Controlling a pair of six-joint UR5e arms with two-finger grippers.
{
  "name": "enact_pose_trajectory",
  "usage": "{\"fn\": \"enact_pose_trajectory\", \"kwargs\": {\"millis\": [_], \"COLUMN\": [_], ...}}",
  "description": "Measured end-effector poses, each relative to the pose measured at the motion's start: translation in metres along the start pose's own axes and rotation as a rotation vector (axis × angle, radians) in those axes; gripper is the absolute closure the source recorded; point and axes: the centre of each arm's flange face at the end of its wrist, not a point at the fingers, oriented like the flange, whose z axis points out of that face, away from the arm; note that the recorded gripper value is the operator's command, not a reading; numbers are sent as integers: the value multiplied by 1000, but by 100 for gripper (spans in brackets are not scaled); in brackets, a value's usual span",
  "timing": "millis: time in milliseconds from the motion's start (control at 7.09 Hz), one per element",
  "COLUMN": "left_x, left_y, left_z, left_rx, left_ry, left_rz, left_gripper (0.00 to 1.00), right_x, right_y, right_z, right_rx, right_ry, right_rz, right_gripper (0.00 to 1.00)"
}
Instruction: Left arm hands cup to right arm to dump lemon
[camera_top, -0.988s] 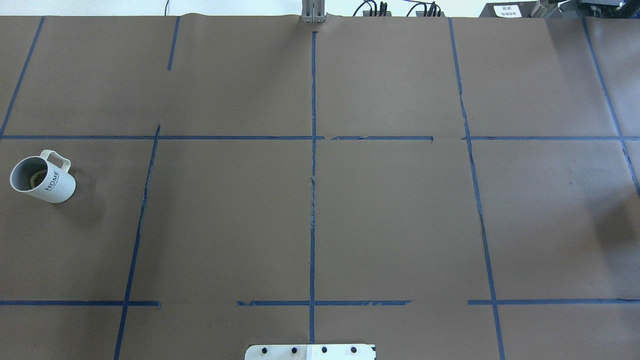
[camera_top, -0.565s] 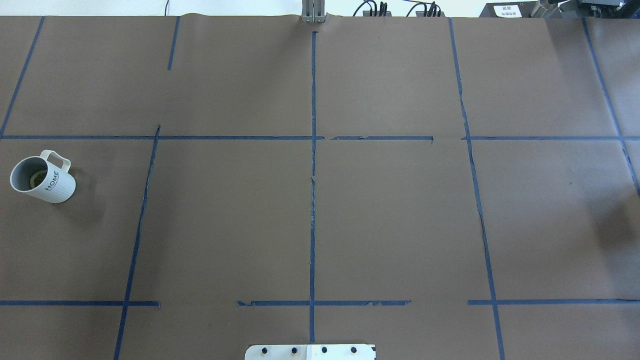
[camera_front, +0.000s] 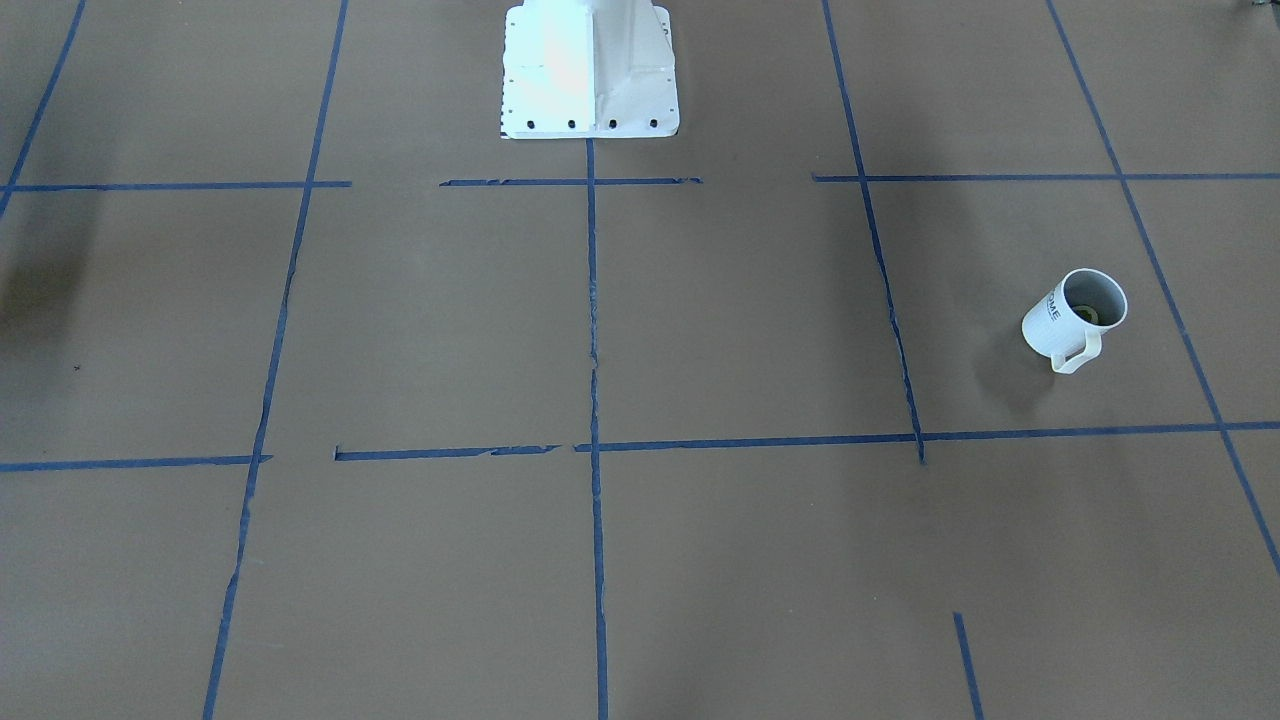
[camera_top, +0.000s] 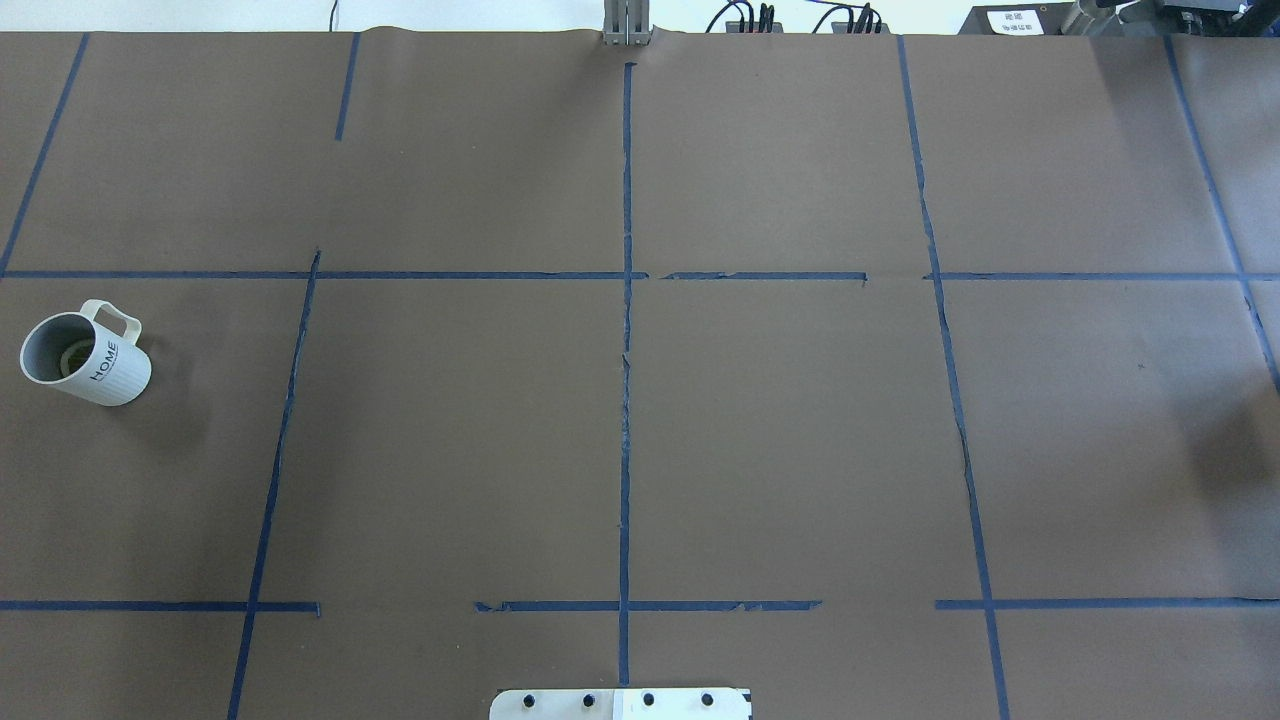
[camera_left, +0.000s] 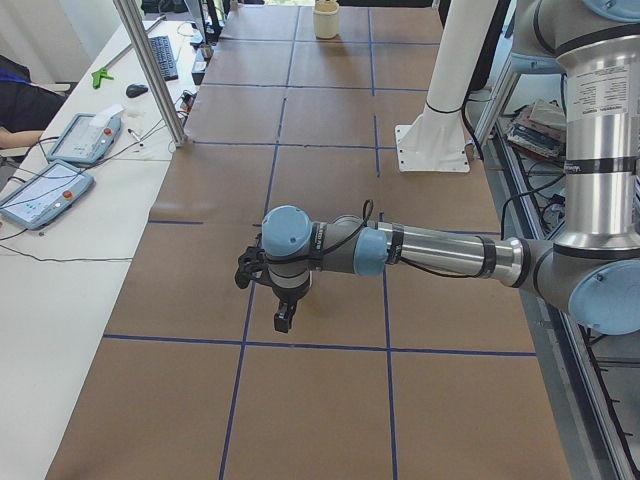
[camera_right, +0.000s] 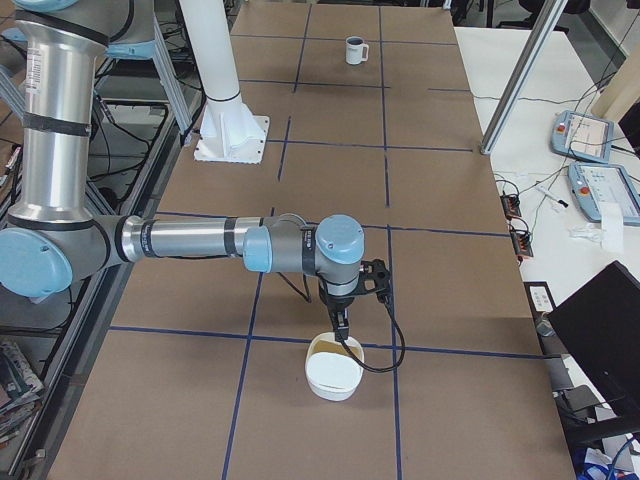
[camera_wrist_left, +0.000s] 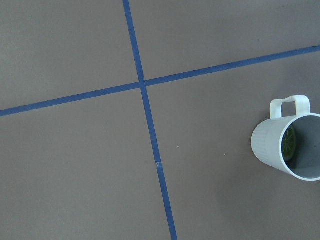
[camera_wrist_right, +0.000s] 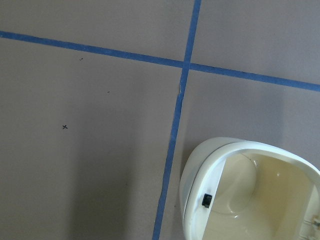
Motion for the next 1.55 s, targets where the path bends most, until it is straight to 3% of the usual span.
{"fn": "enact_pose_trajectory", "kwargs": {"millis": [282, 565, 988, 1552], "left_x": [14, 36, 96, 125], "left_y": [-7, -16, -33, -32], "left_z": [23, 48, 97, 140], "left_rx": [-19, -34, 17, -27], "left_ry": [10, 7, -59, -46], "left_rz": [41, -15, -134, -125], "left_gripper": [0, 0, 0, 0], "right_x": [0, 0, -1, -1], "right_y": [0, 0, -2, -4], "right_z": [1, 0, -1, -1], "right_rx": [-1, 0, 3, 3], "right_ry": [0, -1, -1, -1], "right_rz": [0, 1, 0, 4], "right_gripper": [0, 0, 0, 0]}}
